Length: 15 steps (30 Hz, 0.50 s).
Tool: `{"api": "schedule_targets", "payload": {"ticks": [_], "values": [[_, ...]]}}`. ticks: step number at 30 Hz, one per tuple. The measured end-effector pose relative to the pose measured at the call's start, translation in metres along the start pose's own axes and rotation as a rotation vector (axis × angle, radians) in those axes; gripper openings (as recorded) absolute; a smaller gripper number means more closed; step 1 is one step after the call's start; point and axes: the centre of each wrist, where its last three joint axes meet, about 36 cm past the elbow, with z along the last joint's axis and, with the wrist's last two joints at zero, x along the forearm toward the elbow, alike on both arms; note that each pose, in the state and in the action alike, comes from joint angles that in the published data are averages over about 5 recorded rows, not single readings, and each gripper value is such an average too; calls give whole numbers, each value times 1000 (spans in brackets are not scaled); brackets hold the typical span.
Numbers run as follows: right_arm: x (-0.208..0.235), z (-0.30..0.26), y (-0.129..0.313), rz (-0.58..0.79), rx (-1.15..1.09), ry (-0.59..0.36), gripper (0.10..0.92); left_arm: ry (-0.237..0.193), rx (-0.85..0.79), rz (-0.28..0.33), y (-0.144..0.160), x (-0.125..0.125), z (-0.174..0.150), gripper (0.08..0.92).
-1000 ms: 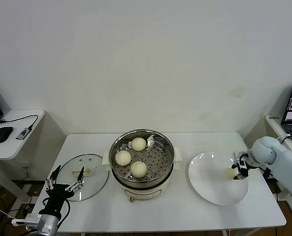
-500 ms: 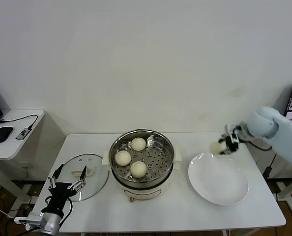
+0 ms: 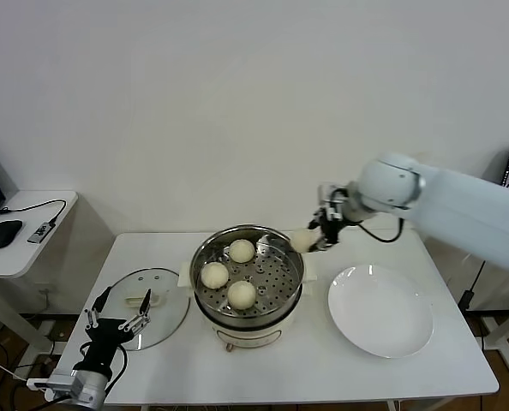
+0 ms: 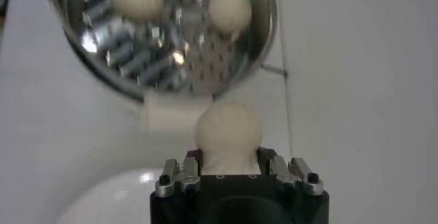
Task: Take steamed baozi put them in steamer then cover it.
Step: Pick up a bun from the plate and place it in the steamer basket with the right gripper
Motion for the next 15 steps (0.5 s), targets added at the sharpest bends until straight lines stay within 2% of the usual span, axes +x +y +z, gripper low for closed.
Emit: {"api": "schedule_targets", "payload": {"ticks": [8,15], "values": [[-35,-50,3,-40,25,13,518,-5,5,-9,1,-1,1,823],[-69,-66,6,-66,26,45,517,-3,7,-13,3,-3,3,823]]}}
